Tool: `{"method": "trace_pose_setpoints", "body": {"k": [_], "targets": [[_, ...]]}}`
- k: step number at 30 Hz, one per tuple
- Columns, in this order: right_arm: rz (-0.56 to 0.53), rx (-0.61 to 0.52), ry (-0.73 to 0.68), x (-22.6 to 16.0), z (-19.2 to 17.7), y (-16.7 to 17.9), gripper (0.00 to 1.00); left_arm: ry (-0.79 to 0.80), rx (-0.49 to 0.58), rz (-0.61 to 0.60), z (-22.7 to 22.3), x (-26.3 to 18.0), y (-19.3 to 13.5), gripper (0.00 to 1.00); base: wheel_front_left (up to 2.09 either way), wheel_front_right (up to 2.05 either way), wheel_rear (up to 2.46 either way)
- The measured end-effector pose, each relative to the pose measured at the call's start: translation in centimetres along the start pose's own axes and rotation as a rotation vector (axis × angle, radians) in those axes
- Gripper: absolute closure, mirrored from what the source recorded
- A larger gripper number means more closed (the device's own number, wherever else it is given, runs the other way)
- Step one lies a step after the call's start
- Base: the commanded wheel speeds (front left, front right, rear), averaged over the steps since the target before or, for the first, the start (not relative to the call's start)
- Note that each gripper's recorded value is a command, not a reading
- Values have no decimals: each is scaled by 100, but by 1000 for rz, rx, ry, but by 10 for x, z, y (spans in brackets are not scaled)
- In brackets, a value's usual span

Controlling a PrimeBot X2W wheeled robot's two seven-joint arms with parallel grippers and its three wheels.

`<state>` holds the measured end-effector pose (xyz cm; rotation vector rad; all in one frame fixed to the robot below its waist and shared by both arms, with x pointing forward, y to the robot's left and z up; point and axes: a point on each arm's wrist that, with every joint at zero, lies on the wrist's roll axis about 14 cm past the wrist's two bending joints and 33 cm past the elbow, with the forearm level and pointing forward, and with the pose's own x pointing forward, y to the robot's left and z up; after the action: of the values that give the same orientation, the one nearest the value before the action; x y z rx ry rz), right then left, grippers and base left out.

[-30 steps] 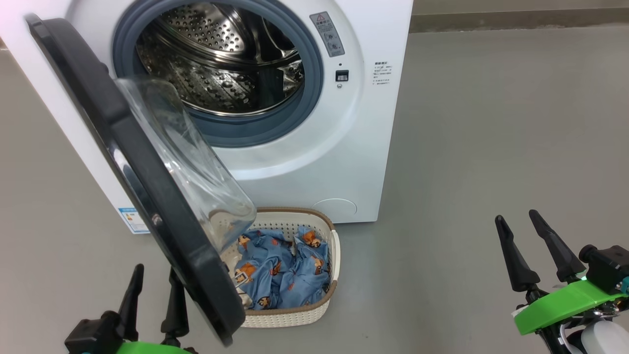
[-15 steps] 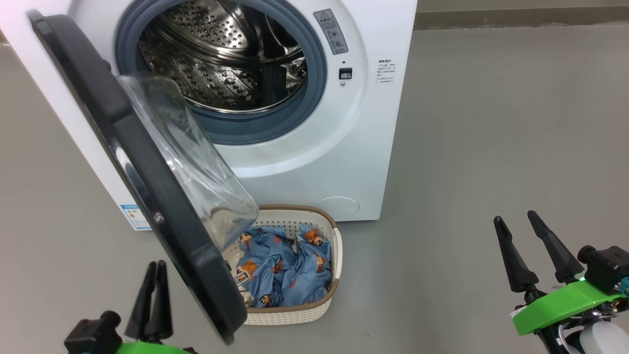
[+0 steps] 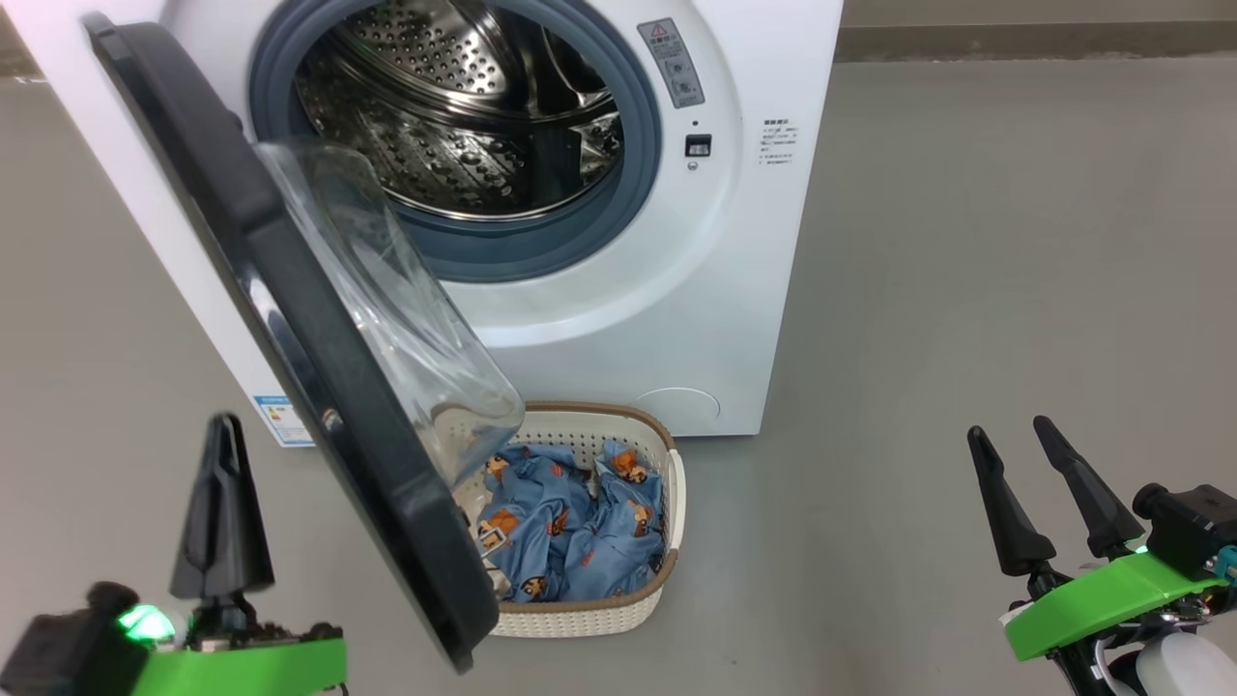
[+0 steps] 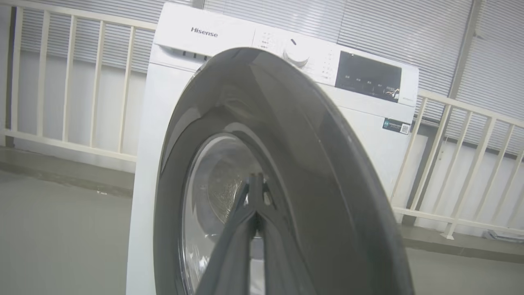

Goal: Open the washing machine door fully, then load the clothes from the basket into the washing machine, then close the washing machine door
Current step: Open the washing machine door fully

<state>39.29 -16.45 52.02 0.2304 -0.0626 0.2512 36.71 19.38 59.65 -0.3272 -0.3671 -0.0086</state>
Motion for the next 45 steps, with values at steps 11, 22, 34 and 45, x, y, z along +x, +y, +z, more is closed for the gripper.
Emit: {"method": "trace_pose_setpoints", "body": {"k": [11,22,34,45], "targets": [[33,8,5,3,-2,11,0,-183,-19,-243,59,-3,-77,100,0,0,0],[16,23,8,-1,-4,8,0,25,-120,-343,0,-16,-111,100,0,0,0],[-29,30,20,-9,-9,-5,0,354,-169,-303,-87,-32,-103,100,0,0,0],[-46,39,24,-9,-11,-9,0,401,-154,-238,-107,-30,-89,100,0,0,0]]}}
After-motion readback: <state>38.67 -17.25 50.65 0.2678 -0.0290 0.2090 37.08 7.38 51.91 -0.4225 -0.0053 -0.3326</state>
